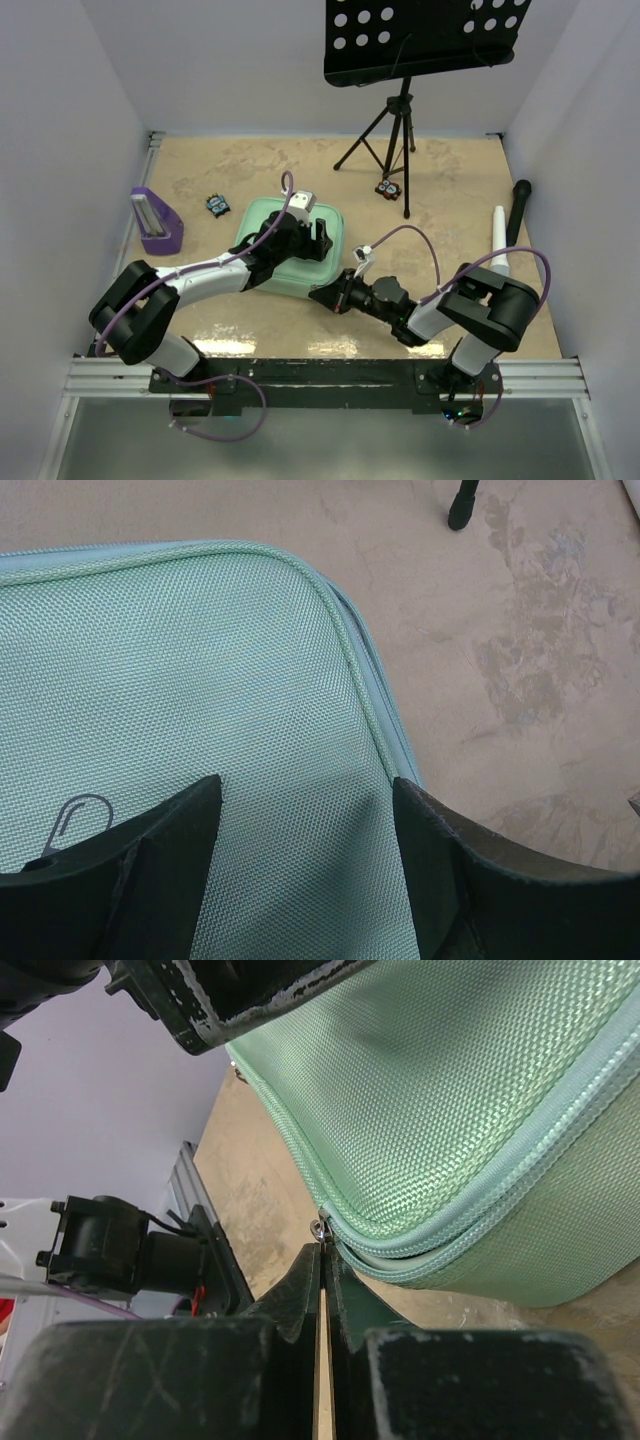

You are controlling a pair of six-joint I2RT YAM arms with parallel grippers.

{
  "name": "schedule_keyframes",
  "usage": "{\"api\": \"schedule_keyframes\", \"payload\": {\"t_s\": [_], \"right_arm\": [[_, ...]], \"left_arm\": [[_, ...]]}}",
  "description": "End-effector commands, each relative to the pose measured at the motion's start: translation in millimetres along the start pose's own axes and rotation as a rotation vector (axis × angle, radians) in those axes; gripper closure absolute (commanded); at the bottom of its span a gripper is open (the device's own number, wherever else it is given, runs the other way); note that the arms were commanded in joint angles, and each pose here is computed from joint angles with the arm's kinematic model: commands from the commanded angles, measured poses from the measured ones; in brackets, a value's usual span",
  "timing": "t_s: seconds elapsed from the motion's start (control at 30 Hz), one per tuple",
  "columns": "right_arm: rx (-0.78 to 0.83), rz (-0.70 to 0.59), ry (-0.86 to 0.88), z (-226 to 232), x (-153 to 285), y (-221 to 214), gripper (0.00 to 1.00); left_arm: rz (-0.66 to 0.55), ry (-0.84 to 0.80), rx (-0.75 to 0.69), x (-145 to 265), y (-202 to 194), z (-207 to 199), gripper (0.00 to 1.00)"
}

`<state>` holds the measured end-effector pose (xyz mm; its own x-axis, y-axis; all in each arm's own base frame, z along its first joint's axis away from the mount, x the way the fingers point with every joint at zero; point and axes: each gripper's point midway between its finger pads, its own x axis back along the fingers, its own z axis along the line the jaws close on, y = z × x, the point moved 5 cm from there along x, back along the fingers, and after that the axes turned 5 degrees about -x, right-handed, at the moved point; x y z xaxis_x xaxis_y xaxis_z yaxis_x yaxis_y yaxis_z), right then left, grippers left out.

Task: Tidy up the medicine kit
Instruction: Zip the medicine box at the center of the board.

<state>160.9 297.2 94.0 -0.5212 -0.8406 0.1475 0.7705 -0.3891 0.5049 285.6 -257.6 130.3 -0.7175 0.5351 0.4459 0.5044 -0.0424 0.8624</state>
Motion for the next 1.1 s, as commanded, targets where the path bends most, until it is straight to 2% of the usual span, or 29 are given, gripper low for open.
{"api": "schedule_keyframes", "payload": {"t_s": [0.0, 0.3, 0.5, 0.63, 0.8, 1.07], "right_arm": [[-0.005, -0.031, -0.039, -4, -3, 8, 1.0], [0.029, 0.032, -0.158, -15, -1, 4, 1.0], [0.078, 0.067, -0.233, -21, -6, 5, 1.0], [0.097, 0.081, -0.279, -26, -5, 5, 1.0], [0.115, 0.086, -0.294, -26, -2, 6, 1.0], [0.15, 0.102, -0.306, -27, -4, 7, 1.0]], "left_arm": [[0.118, 0.074, 0.012, 6, -31, 16, 0.26], [0.071, 0.078, 0.043, 12, -16, 13, 0.23], [-0.023, 0.119, 0.111, 36, 15, 11, 0.11], [-0.109, 0.183, 0.193, 67, 34, 17, 0.05], [-0.113, 0.252, 0.339, 100, 20, 27, 0.0], [-0.076, 0.253, 0.593, 129, -25, 31, 0.0]]}}
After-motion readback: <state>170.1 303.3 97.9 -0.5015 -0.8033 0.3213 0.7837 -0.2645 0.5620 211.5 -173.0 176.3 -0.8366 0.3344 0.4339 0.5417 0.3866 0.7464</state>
